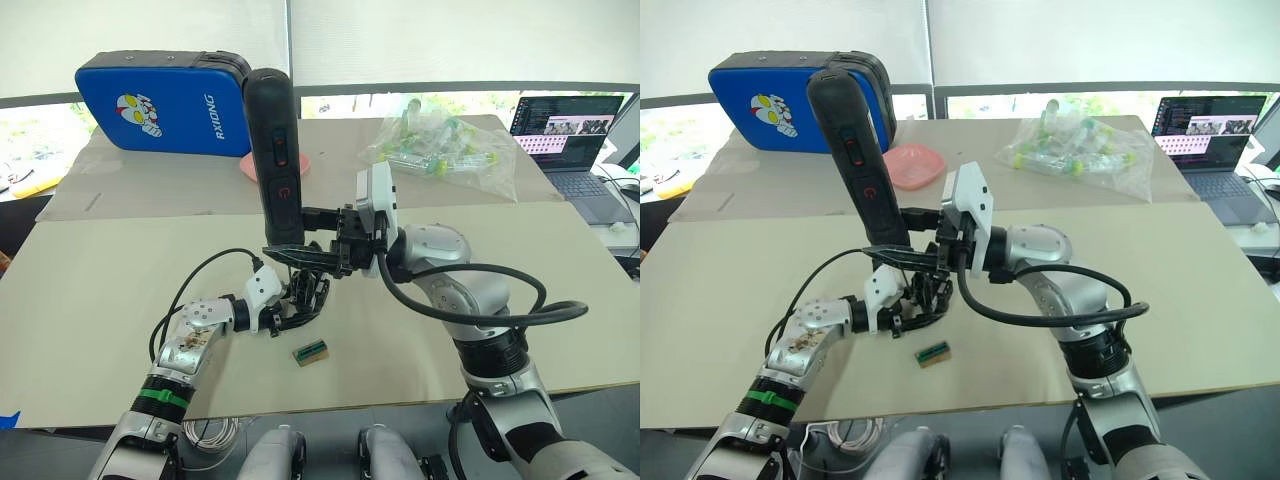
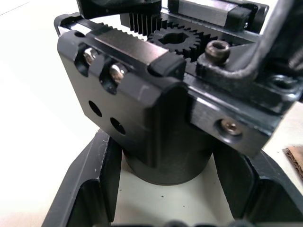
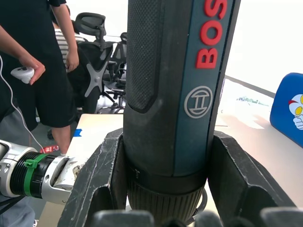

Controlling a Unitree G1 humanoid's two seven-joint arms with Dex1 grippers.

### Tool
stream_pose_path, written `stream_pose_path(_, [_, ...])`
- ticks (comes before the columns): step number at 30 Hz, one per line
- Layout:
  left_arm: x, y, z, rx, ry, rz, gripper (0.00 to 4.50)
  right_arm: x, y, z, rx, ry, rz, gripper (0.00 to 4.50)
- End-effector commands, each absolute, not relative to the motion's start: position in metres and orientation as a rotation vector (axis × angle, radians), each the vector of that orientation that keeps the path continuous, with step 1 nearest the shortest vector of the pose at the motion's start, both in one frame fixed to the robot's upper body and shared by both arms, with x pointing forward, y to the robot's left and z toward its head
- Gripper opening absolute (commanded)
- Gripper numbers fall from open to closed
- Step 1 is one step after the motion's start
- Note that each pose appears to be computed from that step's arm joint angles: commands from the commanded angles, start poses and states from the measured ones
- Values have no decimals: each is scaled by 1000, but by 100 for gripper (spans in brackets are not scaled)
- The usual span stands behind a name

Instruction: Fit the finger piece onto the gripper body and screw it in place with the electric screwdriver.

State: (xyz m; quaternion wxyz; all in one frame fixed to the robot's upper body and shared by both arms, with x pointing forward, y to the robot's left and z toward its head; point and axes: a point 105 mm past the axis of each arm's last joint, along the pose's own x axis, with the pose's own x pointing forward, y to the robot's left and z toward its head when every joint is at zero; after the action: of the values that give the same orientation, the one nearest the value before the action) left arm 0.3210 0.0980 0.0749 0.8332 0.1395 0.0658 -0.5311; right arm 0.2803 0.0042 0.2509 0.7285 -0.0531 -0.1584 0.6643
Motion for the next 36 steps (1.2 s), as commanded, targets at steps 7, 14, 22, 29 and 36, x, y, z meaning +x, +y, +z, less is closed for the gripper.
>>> stream_pose_path(7, [314, 100, 61, 290, 203, -1146, 230, 274, 3, 264, -119, -444, 1463, 196])
stream_pose_path(14, [314, 100, 61, 289, 202, -1144, 230, 275, 3, 263, -122, -443, 1463, 196])
stream_pose_path(22, [314, 101, 61, 290, 203, -1144, 230, 275, 3, 259, -137, -437, 1466, 196])
stream_pose_path(29, [314, 101, 62, 294, 202, -1145, 230, 275, 2, 259, -139, -437, 1463, 196])
stream_pose_path(36, [314, 102, 62, 296, 202, -1142, 230, 276, 2, 255, -129, -433, 1458, 196])
